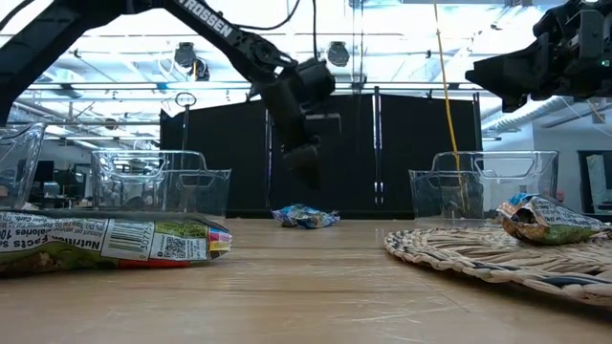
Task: Pick and place Granola Bars by type
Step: Put the blue granola bar into the top left transparent bin
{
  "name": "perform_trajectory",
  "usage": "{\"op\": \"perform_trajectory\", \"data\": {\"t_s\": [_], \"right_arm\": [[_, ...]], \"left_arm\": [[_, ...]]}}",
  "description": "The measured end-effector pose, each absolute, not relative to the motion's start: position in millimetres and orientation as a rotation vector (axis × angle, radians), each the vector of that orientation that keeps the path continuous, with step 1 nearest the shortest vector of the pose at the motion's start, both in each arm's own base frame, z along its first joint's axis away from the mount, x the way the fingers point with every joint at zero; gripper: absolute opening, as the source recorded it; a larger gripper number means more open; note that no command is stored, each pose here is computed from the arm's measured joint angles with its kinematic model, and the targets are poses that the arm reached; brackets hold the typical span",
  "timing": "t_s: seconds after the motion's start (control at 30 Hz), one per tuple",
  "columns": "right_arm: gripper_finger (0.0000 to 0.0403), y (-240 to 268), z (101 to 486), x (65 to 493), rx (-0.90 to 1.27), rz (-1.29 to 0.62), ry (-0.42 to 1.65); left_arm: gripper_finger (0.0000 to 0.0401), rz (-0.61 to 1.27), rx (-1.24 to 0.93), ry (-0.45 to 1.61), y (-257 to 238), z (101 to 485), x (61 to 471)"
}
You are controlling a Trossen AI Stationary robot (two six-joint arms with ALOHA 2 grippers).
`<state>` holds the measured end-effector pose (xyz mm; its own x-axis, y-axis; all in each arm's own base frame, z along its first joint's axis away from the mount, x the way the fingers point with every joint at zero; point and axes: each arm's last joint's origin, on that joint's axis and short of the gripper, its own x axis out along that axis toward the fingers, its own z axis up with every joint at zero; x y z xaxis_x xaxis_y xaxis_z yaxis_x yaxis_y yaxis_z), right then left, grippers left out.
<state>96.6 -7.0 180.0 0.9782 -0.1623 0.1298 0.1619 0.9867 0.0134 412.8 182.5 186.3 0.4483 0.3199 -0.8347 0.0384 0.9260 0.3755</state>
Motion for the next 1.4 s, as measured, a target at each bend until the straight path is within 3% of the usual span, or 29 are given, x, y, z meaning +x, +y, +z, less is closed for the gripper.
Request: {"op": "perform_trajectory", "data": {"t_s": [0.23, 0.63, 0.73, 0.93, 1.13, 1.4], "right_arm": [[0.0114, -6.9, 180.7, 96.5, -0.005, -0.164, -0.139], [0.0114, -7.0, 183.7, 96.3, -0.015, -0.165, -0.168], [0.0114, -7.0, 183.4, 96.4, -0.015, -0.165, -0.163], [0.0114, -7.0, 181.7, 96.7, -0.016, -0.165, -0.146], [0.0114, -7.0, 180.2, 97.0, -0.016, -0.167, -0.130], [0.0114, -7.1, 178.1, 98.3, -0.014, -0.169, -0.105]], "left_arm": [[0.0259, 0.229, 0.332, 1.213, 189.5, 149.9, 413.9], [0.0249, 0.296, 0.337, 1.247, 193.8, 137.8, 417.0], [0.0214, 0.339, 0.337, 1.258, 193.9, 137.4, 416.5], [0.0087, 0.447, 0.317, 1.276, 196.9, 137.6, 414.1], [0.0016, 0.470, 0.375, 1.275, 182.2, 156.7, 414.9], [0.0003, 0.377, 0.326, 1.063, 131.9, 219.7, 420.6]]}}
